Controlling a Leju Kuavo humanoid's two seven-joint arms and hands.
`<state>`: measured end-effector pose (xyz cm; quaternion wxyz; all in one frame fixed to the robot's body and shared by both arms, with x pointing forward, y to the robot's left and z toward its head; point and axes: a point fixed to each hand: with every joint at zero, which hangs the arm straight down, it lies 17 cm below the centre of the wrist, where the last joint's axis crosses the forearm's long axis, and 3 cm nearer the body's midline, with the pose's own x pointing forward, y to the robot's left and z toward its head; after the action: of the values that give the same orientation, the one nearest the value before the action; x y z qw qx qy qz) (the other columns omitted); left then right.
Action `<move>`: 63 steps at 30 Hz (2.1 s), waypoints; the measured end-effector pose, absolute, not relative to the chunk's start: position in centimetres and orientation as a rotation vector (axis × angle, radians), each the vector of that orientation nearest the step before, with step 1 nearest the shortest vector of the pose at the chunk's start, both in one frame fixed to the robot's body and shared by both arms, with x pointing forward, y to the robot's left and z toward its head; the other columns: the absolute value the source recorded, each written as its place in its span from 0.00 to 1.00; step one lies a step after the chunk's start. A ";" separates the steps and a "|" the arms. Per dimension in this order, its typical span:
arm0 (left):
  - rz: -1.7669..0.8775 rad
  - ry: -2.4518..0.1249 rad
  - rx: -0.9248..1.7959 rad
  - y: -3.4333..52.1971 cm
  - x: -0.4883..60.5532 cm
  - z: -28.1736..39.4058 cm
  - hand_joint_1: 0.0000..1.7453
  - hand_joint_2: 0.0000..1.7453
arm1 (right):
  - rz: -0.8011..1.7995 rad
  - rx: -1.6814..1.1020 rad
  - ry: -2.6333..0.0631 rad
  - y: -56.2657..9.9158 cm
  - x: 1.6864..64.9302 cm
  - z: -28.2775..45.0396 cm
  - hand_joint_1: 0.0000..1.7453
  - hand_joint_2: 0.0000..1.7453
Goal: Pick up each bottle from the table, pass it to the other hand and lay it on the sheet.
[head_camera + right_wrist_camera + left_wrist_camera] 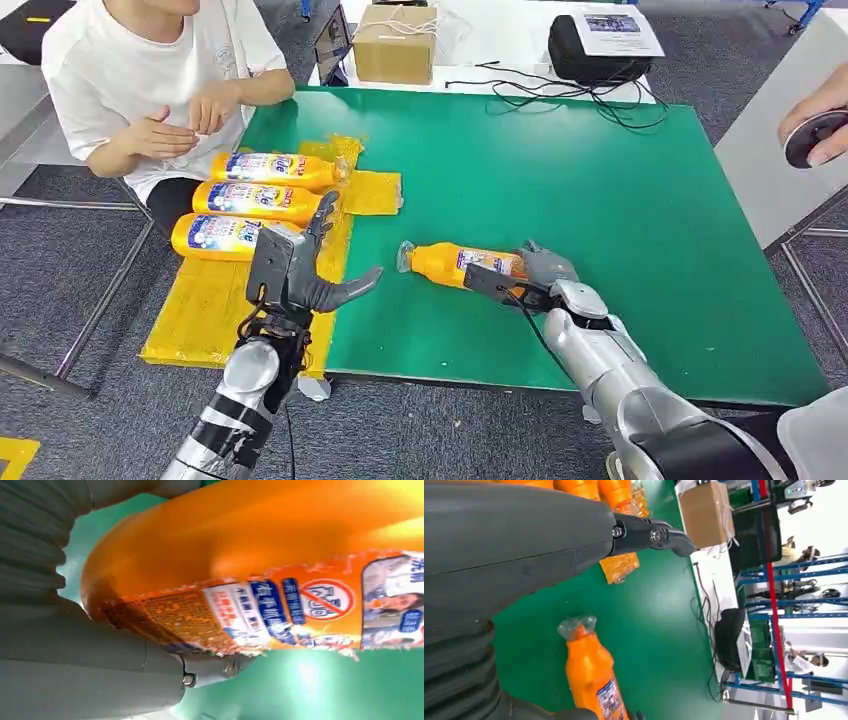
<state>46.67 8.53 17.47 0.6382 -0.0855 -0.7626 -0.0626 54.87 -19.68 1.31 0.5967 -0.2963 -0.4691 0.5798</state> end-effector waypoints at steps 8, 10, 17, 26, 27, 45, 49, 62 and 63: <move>-0.153 -1.737 -0.217 7.9 46.6 17.3 0.00 1.00 | 1.338 -0.584 -1.190 -18.2 54.0 1.0 1.00 1.00; -0.157 -1.737 -0.219 7.8 46.6 17.3 0.00 1.00 | 1.336 -0.579 -1.196 -18.1 53.9 0.9 1.00 1.00; -0.169 -1.737 -0.225 7.6 46.6 17.2 0.00 1.00 | 1.256 -0.497 -1.303 -16.8 53.1 1.1 1.00 1.00; -0.129 -1.745 -0.259 7.8 46.5 17.4 0.00 1.00 | 0.825 -0.022 -1.623 -11.1 49.4 3.9 1.00 1.00; -0.107 -1.743 -0.277 7.9 46.3 17.2 0.00 1.00 | 0.746 0.033 -1.664 -10.6 49.0 4.6 1.00 1.00; 0.218 -1.721 -0.632 9.5 37.1 16.4 0.00 1.00 | 0.017 0.343 -1.896 -10.2 41.8 14.0 1.00 1.00; 0.106 -1.724 -0.731 7.1 34.8 16.6 0.00 1.00 | 0.111 0.363 -1.921 -8.0 40.9 15.1 1.00 1.00; 0.000 -1.655 -0.694 4.4 33.5 13.8 0.00 1.00 | 0.597 0.406 -1.882 2.3 36.3 13.0 1.00 1.00; 0.001 -1.654 -0.694 4.4 33.5 13.7 0.00 1.00 | 0.603 0.409 -1.880 2.5 36.2 12.9 1.00 1.00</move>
<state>33.53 4.40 13.73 0.6242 -0.3025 -0.7203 0.0004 36.21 2.49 12.92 0.5335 0.1717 -0.7887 0.2528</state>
